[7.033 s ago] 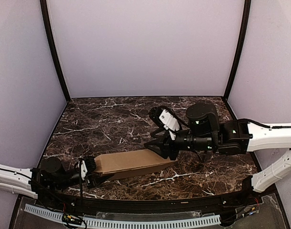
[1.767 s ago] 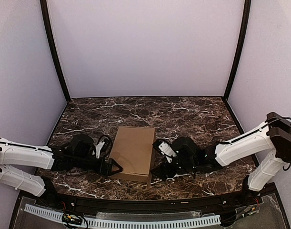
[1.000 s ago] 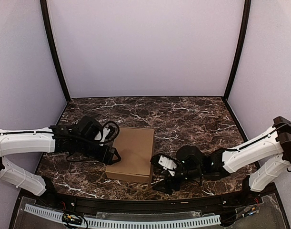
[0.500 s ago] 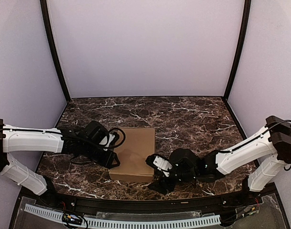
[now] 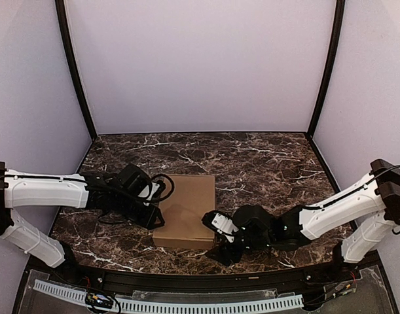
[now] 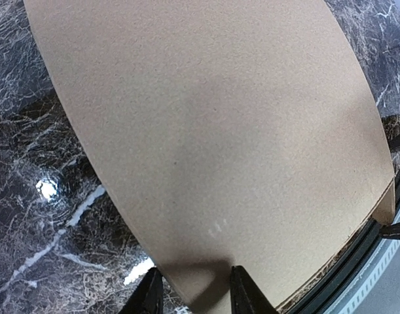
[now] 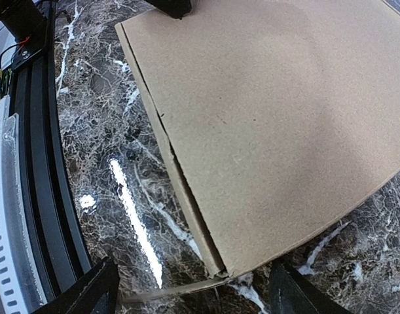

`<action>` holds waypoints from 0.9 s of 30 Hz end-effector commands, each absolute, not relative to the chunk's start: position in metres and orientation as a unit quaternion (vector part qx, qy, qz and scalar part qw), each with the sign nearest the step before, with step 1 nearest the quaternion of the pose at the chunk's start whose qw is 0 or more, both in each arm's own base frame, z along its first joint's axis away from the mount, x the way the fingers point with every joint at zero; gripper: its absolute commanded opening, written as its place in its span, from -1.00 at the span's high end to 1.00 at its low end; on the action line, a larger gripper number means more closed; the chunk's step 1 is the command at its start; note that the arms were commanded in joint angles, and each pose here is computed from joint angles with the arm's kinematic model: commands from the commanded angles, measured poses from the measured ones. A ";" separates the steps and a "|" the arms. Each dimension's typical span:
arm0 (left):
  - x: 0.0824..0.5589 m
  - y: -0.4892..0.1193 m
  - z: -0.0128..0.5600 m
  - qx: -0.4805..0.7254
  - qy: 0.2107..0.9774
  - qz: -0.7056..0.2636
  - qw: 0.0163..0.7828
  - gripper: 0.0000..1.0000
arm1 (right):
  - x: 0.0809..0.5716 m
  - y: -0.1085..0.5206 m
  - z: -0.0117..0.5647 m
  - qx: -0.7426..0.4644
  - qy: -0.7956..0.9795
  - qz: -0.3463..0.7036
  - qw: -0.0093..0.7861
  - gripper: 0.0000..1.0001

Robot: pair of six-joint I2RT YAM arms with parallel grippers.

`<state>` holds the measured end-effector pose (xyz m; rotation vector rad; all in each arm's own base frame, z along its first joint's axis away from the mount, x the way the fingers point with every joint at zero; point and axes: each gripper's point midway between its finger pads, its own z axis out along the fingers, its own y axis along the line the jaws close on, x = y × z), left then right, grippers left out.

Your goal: Fold the paper box

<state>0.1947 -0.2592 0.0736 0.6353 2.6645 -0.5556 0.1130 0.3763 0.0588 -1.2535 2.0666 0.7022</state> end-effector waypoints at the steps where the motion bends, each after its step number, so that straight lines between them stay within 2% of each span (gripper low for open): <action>1: 0.186 -0.260 0.084 0.246 0.937 -0.189 0.163 0.32 | 0.109 0.379 0.083 -0.467 0.773 0.270 0.334 -0.54; 7: 0.193 -0.269 0.108 0.260 0.930 -0.188 0.178 0.36 | 0.101 0.371 0.097 -0.464 0.775 0.265 0.338 -0.55; 13: 0.190 -0.291 0.117 0.284 0.922 -0.198 0.172 0.45 | 0.094 0.356 0.085 -0.448 0.794 0.257 0.321 -0.49; 27: 0.171 -0.301 0.075 0.298 0.931 -0.173 0.120 0.72 | 0.085 0.362 0.056 -0.442 0.811 0.256 0.285 0.01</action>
